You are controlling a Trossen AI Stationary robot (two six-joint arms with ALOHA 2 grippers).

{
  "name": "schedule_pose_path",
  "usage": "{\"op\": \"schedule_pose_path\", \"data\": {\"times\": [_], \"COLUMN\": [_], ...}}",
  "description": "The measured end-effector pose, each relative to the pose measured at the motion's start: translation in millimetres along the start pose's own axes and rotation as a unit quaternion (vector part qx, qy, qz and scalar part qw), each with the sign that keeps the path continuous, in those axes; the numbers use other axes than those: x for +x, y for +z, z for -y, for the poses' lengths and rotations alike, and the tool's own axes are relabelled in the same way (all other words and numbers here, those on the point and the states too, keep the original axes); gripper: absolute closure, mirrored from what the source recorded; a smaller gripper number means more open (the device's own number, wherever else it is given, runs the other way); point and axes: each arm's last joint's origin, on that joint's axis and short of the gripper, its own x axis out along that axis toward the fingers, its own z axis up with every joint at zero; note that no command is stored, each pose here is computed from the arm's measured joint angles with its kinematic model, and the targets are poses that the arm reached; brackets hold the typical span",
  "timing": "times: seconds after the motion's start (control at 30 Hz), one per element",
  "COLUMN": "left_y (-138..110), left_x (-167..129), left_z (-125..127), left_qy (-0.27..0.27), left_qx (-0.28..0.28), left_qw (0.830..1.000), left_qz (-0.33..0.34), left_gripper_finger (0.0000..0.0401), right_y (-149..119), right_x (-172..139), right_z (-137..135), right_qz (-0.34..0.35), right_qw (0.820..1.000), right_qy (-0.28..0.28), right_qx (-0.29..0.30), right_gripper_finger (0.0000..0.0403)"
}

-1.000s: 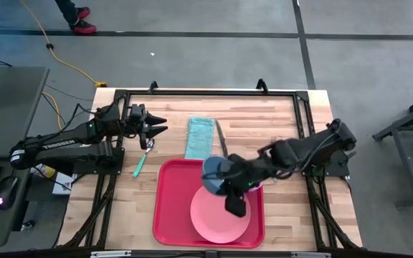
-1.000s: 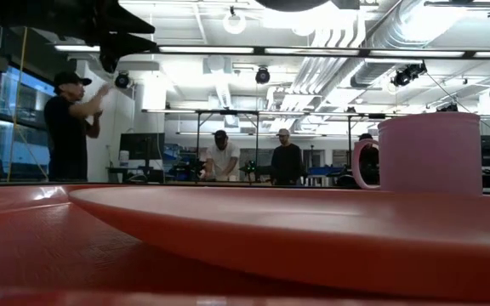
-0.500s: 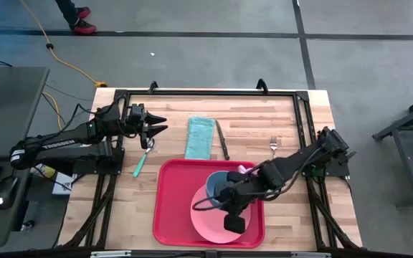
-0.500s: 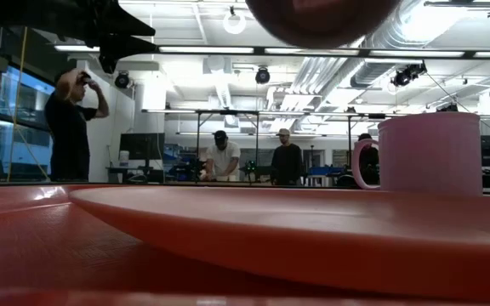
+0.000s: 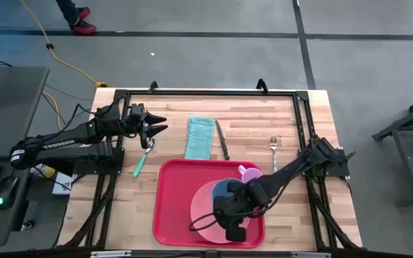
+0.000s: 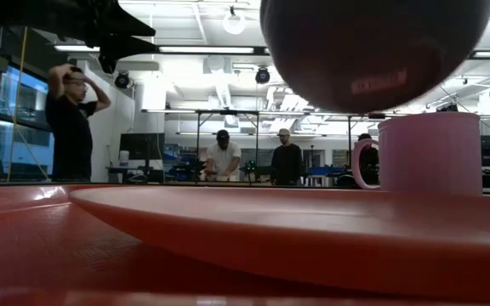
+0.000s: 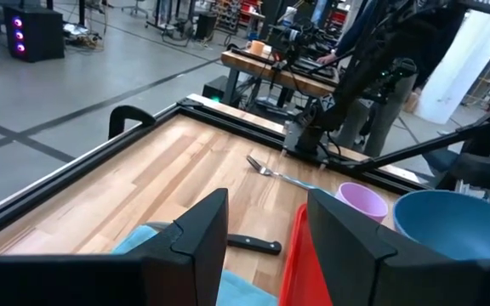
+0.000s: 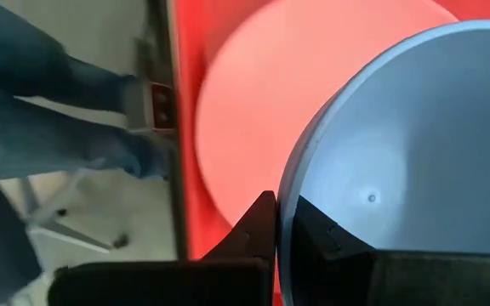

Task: Set up tray
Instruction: Put the blue bowl on the pink plate

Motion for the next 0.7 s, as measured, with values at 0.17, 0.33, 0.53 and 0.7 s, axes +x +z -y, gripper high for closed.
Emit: {"op": "schedule_pose_path", "data": {"times": [0.17, 0.33, 0.53, 0.7], "left_y": [0.1, 1.0, 1.0, 1.1], "left_x": [0.0, -0.1, -0.1, -0.1], "left_z": [-0.1, 0.1, 0.1, -0.3], "left_qy": [0.001, 0.0, 0.001, 0.008], "left_qx": [0.0, -0.005, -0.014, -0.015], "left_qw": [1.0, 1.0, 1.0, 1.0], "left_qz": [0.001, 0.005, 0.006, 0.007], "left_gripper_finger": [0.0206, 0.0206, 0.0206, 0.0206], "right_y": [2.2, 7.1, 14.4, 7.6], "right_x": [17.7, 26.8, 26.8, 27.0], "right_z": [1.8, 4.8, 2.8, -14.3], "right_qz": [0.0, 0.02, 0.071, 0.1], "right_qw": [0.999, 0.998, 0.995, 0.993], "right_qy": [-0.036, -0.062, -0.068, -0.056], "right_qx": [0.001, 0.008, 0.02, 0.014], "right_gripper_finger": [0.0403, 0.0403, 0.0403, 0.0403]}}
